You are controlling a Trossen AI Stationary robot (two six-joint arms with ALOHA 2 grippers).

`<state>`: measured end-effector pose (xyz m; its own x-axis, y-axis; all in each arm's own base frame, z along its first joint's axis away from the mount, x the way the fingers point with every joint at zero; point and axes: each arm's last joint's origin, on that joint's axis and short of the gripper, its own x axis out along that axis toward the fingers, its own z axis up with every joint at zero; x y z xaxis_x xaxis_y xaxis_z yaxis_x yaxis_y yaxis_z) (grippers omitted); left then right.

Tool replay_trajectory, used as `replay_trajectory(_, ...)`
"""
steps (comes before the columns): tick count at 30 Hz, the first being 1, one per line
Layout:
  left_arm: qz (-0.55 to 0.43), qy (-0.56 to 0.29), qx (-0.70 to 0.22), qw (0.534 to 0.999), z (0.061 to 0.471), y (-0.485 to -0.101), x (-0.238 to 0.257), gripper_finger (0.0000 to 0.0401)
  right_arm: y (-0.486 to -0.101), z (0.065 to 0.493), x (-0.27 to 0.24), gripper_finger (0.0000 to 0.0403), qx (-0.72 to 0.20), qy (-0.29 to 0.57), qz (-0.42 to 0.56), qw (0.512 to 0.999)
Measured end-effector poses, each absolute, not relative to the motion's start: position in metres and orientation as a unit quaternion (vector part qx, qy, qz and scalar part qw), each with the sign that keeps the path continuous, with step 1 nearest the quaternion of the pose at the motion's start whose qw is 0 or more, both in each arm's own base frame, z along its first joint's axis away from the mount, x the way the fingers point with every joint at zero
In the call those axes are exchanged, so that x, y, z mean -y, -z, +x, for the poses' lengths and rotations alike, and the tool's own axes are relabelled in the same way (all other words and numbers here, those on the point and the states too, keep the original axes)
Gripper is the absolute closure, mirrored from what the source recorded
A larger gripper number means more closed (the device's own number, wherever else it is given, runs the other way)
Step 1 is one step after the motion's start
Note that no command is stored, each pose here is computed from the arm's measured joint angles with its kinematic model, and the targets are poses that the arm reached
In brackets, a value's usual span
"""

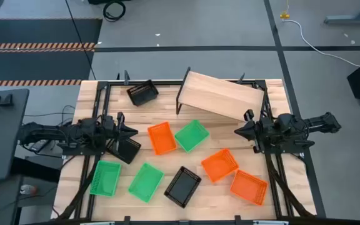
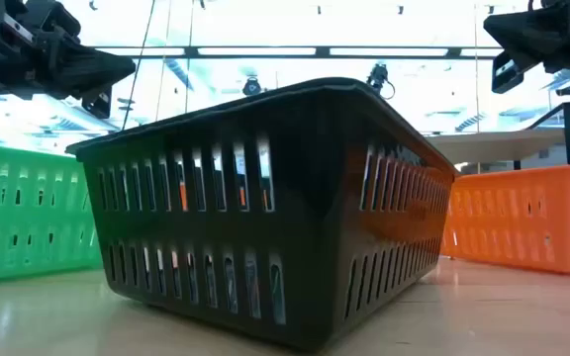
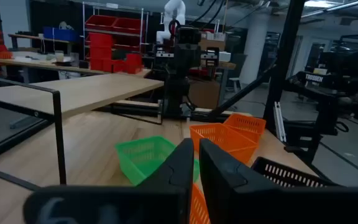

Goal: Stack baskets on shelf by color

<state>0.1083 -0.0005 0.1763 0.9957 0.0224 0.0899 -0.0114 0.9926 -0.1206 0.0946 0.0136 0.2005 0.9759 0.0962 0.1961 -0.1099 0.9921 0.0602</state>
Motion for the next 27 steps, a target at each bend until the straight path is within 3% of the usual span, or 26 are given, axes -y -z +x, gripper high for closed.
replay_trajectory(27,-0.06,-0.009,0.046,0.997,0.1083,-0.1763,0.0005,0.0372,-0.2006,0.0946,-0.0136,0.0386,0.097,-0.052,0.035,0.993)
